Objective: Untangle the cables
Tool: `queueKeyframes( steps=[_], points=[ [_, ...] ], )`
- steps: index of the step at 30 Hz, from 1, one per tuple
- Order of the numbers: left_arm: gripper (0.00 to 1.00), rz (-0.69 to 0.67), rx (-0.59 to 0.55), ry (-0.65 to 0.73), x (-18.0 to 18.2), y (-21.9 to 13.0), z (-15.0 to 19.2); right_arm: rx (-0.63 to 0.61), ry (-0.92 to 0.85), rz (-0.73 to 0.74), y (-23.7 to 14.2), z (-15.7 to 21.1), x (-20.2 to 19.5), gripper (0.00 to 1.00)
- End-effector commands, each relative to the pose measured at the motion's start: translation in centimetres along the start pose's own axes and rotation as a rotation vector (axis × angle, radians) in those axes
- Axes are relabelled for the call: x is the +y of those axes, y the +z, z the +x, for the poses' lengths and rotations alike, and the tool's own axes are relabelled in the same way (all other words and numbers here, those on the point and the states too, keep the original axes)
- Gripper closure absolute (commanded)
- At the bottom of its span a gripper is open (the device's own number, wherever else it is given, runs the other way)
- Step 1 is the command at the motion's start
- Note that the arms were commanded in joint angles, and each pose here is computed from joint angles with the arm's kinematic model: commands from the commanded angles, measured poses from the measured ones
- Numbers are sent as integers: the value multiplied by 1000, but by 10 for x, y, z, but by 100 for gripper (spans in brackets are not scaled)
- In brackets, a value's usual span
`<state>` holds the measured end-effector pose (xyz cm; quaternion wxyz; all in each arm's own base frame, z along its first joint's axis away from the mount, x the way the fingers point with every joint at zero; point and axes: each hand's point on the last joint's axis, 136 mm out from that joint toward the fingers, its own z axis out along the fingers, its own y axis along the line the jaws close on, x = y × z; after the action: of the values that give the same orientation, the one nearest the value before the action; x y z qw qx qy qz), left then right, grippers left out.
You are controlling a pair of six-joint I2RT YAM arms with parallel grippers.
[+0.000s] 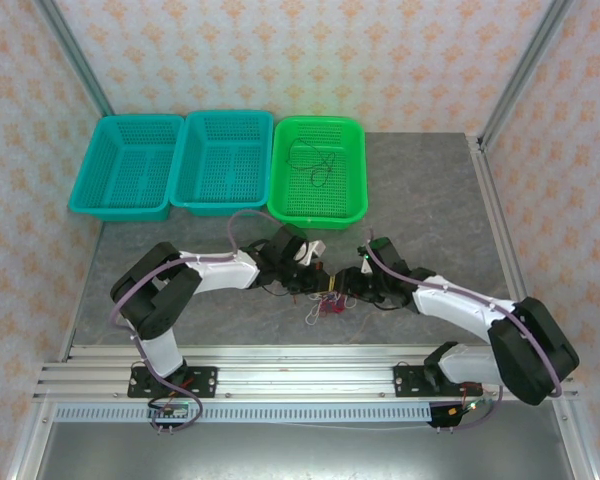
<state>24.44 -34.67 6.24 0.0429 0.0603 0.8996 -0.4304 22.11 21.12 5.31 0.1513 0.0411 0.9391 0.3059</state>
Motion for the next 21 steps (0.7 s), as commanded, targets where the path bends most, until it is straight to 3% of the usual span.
queueKeyframes(
  steps=[1,4,6,8,10,13,19,21],
  points=[
    [100,11,-33,32,-9,-11,-7,14,-12,-16,8,3,0,54],
    [100,28,-48,48,-15,-13,-11,29,-17,11,17,4,-8,66],
    [100,32,-62,61,-18,-18,-13,2,-16,84,17,-2,-20,79],
    [100,17,-88,64,-17,-26,-15,-76,22,189,9,-12,-40,93],
    [100,5,-118,64,-13,-36,-18,-160,110,251,-2,-22,-60,99],
    [100,-24,-166,45,0,-55,-23,-270,255,312,-23,-31,-92,100],
    [100,-96,-224,-4,31,-86,-31,-504,400,565,-95,-36,-145,100],
    [100,-119,-235,-18,41,-94,-32,-545,414,582,-108,-36,-151,100]
  ],
)
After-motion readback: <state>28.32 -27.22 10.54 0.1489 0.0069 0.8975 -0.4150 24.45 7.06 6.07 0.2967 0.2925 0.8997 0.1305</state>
